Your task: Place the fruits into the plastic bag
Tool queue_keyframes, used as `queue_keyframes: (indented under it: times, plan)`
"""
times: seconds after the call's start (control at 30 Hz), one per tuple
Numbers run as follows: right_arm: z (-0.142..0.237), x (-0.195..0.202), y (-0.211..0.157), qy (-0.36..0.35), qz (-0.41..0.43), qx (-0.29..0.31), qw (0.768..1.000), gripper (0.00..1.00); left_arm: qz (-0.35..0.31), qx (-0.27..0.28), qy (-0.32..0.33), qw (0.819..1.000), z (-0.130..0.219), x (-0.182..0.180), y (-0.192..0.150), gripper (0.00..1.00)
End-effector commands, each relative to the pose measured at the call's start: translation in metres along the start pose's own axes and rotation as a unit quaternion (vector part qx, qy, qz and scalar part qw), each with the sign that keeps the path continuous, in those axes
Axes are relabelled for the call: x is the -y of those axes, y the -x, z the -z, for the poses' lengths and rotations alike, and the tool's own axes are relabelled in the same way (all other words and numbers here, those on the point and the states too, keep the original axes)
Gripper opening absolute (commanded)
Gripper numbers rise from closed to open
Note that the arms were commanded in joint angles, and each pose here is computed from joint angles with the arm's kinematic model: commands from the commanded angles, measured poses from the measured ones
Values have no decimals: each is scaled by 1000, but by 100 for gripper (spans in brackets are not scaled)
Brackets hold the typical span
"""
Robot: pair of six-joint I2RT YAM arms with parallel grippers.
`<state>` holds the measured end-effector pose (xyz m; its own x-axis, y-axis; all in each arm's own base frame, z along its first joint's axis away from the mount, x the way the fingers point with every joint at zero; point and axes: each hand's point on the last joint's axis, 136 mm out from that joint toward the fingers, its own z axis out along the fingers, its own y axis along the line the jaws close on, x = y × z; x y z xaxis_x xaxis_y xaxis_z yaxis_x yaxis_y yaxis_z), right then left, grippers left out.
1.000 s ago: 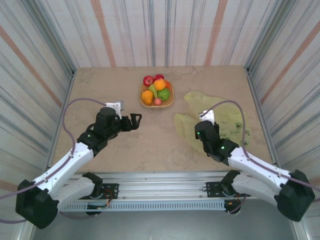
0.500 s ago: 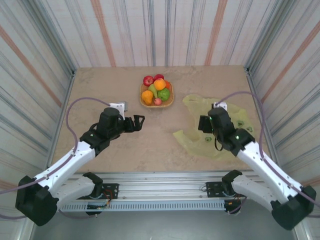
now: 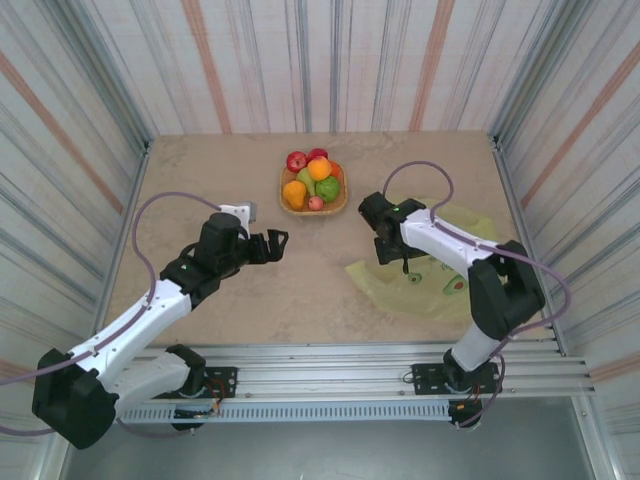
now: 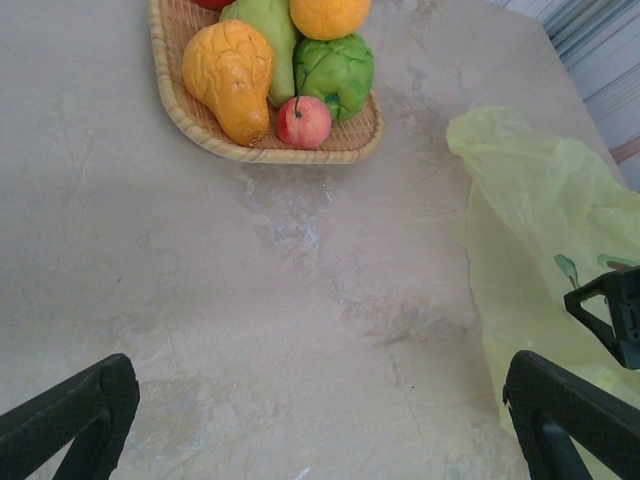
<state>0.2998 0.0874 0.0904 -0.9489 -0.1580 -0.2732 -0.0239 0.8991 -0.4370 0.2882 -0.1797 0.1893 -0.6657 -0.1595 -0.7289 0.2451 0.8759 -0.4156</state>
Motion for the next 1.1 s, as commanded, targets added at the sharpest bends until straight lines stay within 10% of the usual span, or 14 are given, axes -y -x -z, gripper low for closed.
queue_keyframes:
  times: [0.0,0.3,0.7,0.97,1.07]
  plan:
    - [-4,23,-8,-67,36,-27,997,87,-12,13,8,1000,7,-1,5,99]
    - [2,47,8,-49,13,-10,999,0,-14,15,15,1000,9,-3,6,99]
    - [67,41,22,104,-29,74,991,0,-20,45,20,999,27,-5,15,99]
    - [54,5,54,154,-46,115,980,89,-9,16,6,1000,12,3,5,99]
    - [39,-9,79,152,-37,132,979,99,-6,7,7,1000,8,3,1,99]
